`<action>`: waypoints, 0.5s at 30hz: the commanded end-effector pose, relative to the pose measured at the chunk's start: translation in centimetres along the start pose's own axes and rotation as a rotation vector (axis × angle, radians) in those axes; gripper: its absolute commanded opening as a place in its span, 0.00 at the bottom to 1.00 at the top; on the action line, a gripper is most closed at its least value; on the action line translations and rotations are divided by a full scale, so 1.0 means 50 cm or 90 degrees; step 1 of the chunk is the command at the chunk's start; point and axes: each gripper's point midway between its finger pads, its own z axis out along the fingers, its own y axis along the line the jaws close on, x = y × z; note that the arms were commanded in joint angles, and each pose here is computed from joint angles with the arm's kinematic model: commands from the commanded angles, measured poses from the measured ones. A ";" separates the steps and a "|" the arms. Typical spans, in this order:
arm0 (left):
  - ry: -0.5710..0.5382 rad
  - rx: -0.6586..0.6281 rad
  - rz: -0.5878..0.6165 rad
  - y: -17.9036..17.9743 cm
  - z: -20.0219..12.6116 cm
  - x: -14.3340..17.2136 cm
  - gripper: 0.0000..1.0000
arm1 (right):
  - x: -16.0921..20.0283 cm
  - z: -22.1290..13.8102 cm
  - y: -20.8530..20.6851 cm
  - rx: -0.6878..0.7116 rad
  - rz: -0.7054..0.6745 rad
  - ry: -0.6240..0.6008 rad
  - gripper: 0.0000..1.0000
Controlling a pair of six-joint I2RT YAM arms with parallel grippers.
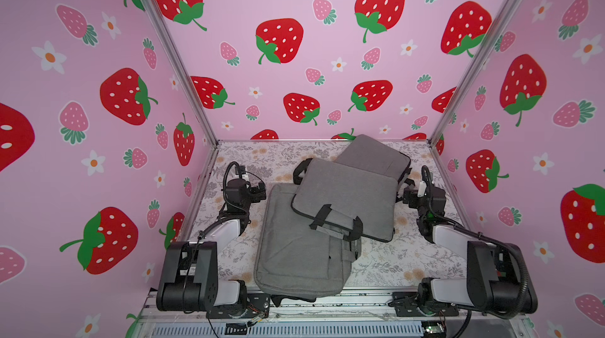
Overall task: Open the zippered laptop bag and take out the laptop
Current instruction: Adjust the zippered laptop bag.
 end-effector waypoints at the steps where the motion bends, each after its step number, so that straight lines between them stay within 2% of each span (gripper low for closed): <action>1: 0.024 -0.020 -0.021 0.000 -0.021 -0.028 0.99 | -0.036 -0.021 0.026 -0.061 0.020 0.011 1.00; 4: 0.069 -0.014 -0.053 -0.016 -0.038 -0.028 0.99 | -0.036 -0.040 0.053 -0.121 0.057 0.052 1.00; 9: 0.196 0.070 -0.144 -0.082 -0.074 -0.014 0.99 | -0.028 -0.088 0.093 -0.209 0.100 0.149 1.00; 15: 0.344 0.193 -0.142 -0.197 -0.148 0.016 0.99 | -0.010 -0.154 0.135 -0.297 0.153 0.264 1.00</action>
